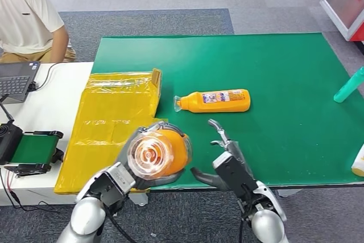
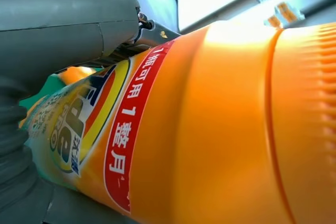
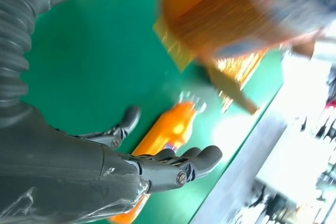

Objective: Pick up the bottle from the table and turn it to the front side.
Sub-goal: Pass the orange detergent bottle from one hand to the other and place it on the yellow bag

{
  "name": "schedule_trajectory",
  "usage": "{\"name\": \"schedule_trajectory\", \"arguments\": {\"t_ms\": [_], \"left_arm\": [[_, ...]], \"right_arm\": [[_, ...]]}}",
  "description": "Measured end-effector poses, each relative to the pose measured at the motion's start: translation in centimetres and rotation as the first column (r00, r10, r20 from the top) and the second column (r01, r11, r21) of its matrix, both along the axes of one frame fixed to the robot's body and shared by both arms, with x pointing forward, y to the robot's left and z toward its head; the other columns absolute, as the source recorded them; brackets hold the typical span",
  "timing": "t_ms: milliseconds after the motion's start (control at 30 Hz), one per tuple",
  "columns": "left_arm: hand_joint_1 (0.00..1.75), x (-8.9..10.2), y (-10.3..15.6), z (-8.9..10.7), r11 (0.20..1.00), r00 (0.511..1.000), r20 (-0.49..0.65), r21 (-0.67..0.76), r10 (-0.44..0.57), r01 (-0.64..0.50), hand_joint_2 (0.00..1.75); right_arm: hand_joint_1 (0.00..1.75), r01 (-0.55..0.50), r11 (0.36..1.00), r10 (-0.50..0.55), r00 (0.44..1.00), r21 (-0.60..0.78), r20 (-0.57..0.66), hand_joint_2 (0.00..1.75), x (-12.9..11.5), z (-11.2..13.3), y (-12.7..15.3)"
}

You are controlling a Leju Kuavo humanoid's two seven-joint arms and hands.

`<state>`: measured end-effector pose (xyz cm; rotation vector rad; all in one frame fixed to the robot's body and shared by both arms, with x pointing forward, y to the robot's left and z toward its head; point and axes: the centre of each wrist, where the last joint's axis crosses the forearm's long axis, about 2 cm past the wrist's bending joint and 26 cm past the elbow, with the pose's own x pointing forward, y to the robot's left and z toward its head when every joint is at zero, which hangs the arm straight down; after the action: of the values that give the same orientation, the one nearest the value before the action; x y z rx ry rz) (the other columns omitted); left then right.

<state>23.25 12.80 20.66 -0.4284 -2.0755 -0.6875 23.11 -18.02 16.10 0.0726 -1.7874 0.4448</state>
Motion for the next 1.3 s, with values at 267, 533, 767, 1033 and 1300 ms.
{"name": "schedule_trajectory", "arguments": {"t_ms": [267,533,767,1033,1300], "left_arm": [[1.75,1.1,1.6,0.2,0.970,0.973,0.041,0.068,0.229,-0.232,1.75],[1.75,3.4,6.3,-1.5,0.807,0.822,0.098,0.159,0.560,-0.569,1.75],[1.75,5.0,9.4,-3.4,0.658,0.710,0.157,0.280,0.686,-0.698,1.75],[1.75,7.4,10.1,-4.1,0.436,0.624,0.376,0.474,0.685,-0.765,1.75],[1.75,9.0,10.3,-4.8,0.312,0.605,0.564,0.533,0.561,-0.786,1.75]], "right_arm": [[0.00,0.108,0.994,-0.108,0.994,0.030,0.012,1.75,-0.7,0.5,-2.1],[0.00,0.153,0.986,-0.157,0.986,0.066,0.056,1.75,-2.4,1.5,-3.1],[0.00,0.143,0.984,-0.152,0.984,0.106,0.090,1.75,-3.3,2.2,-3.3],[0.00,0.123,0.984,-0.136,0.986,0.129,0.101,1.75,-3.7,2.3,-3.5],[0.00,0.117,0.979,-0.139,0.982,0.165,0.131,1.75,-4.6,2.4,-3.8]]}}
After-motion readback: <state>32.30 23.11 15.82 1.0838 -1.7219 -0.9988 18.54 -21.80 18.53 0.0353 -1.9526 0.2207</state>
